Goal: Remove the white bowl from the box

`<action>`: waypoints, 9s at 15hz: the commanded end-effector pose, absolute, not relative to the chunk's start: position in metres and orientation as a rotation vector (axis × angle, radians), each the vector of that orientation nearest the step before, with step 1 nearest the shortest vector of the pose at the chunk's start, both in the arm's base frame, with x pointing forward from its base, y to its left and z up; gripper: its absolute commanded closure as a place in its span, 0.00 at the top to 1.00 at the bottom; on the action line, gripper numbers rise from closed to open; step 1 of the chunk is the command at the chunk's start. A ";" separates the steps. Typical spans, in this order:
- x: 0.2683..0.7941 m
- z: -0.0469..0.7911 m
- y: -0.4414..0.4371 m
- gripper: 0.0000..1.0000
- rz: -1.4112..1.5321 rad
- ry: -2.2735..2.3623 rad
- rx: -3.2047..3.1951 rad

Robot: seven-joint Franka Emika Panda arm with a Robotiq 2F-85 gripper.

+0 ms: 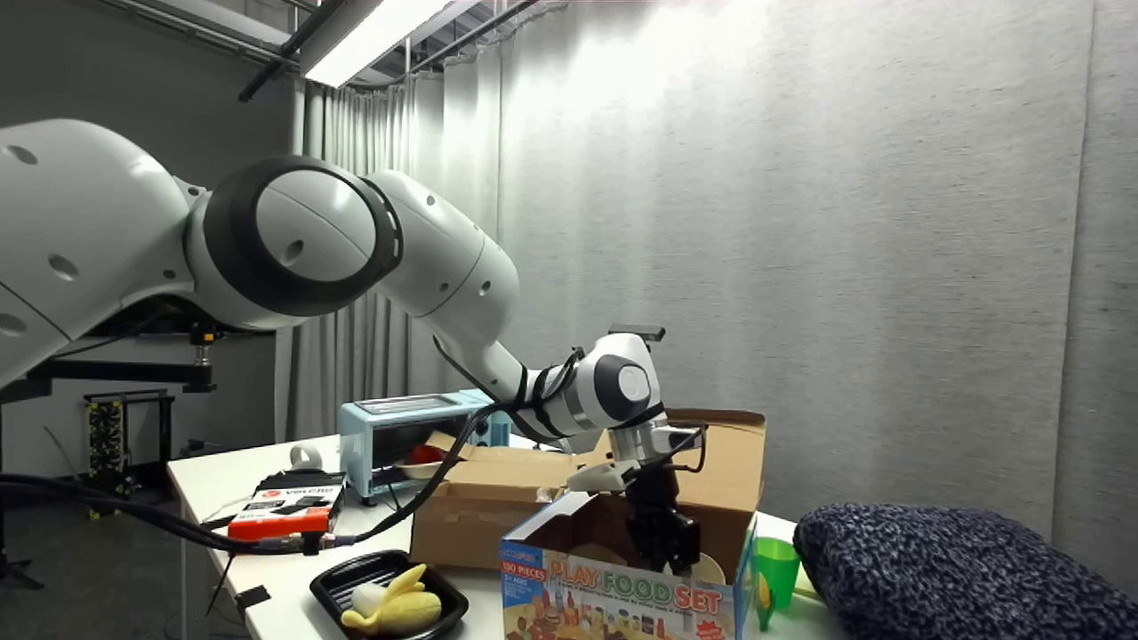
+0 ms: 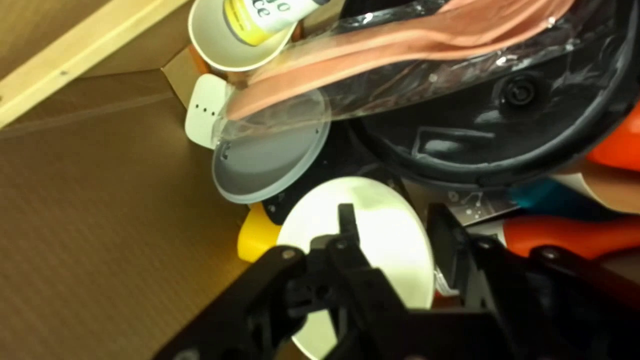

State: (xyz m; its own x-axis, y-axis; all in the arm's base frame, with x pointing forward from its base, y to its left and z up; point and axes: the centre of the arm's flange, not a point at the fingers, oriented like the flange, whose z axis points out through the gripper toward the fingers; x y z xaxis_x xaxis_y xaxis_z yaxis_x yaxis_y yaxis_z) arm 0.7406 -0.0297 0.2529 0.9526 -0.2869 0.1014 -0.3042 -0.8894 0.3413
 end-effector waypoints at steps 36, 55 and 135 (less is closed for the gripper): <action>0.702 0.362 0.174 0.01 -0.159 1.138 2.821; 0.724 0.348 0.230 0.01 -0.032 0.804 2.814; 0.539 0.361 0.179 1.00 0.046 0.853 2.891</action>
State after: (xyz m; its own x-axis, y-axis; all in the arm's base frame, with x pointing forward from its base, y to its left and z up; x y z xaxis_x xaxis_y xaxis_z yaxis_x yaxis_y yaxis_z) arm 0.5475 0.1912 0.3311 0.8408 0.5413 -0.0063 0.5369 -0.8323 0.1381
